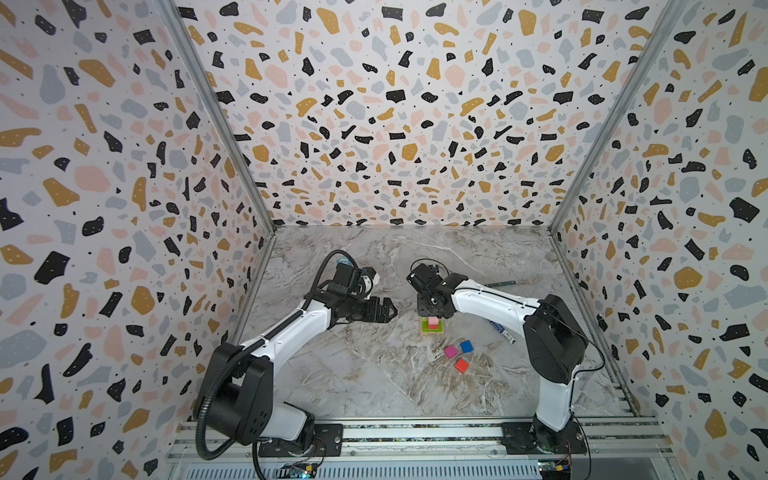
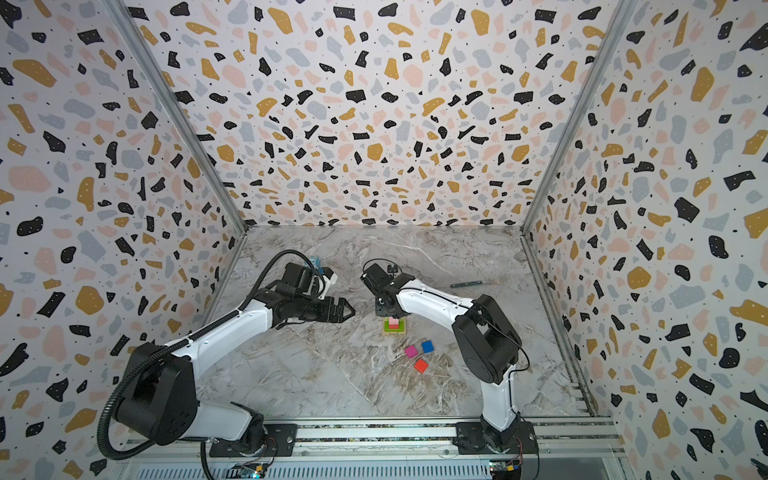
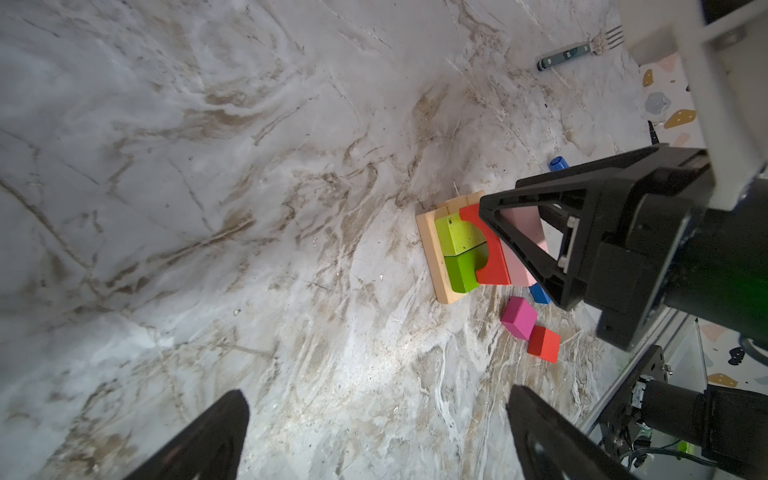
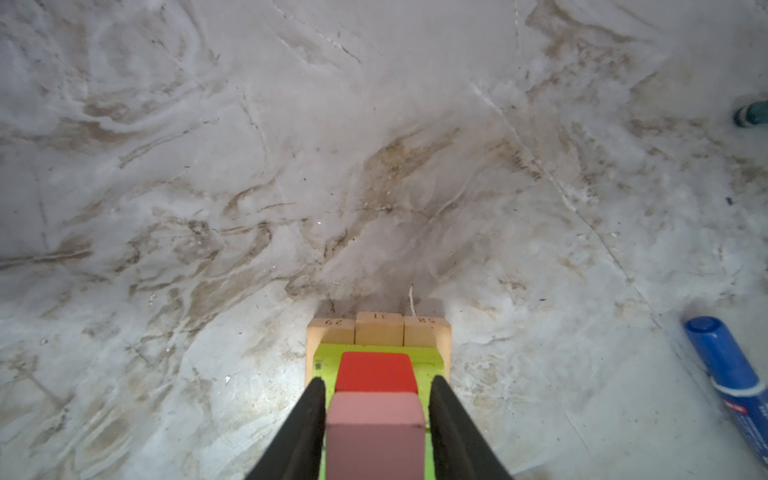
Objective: Build the wood block tower
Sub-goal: 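Open the right gripper and raise it away from the stack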
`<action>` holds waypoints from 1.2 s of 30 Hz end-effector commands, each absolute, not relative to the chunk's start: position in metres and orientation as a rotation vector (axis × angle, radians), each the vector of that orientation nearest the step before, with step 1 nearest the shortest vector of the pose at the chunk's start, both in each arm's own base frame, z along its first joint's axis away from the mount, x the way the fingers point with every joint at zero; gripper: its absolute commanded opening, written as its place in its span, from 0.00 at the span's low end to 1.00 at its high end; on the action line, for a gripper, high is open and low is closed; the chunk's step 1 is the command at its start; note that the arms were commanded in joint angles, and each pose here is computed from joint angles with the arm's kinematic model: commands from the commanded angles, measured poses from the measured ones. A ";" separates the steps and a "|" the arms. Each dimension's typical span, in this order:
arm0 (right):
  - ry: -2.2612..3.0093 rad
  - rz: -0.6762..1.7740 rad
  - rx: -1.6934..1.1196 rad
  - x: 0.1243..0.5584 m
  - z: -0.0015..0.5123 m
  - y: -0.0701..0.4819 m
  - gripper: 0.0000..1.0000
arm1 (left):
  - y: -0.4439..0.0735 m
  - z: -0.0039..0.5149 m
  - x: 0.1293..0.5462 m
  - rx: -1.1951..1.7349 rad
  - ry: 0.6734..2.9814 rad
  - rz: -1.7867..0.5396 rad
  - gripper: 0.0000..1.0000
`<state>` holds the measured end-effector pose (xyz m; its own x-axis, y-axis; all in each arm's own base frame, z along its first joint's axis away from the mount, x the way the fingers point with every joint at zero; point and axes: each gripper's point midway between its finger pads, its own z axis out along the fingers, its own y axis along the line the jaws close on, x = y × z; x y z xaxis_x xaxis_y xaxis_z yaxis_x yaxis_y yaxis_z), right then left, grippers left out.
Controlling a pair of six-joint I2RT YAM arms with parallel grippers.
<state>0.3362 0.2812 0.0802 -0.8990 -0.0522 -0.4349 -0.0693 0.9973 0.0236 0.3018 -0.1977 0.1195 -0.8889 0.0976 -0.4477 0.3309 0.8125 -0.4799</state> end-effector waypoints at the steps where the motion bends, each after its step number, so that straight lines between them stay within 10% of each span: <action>1: 2.667 0.056 -0.085 0.340 0.096 0.283 0.48 | -0.198 0.124 0.303 0.343 2.560 -0.799 0.98; 36: 2.589 0.213 -0.272 0.265 0.164 0.190 0.83 | -0.201 0.129 0.309 0.359 2.518 -0.827 0.98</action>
<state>0.2776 0.1958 0.1700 -0.8274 -0.1351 -0.5452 -0.2120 0.9740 0.0804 0.3071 -0.1986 0.1233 -0.8728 0.1028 -0.4772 0.3555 0.8037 -0.4771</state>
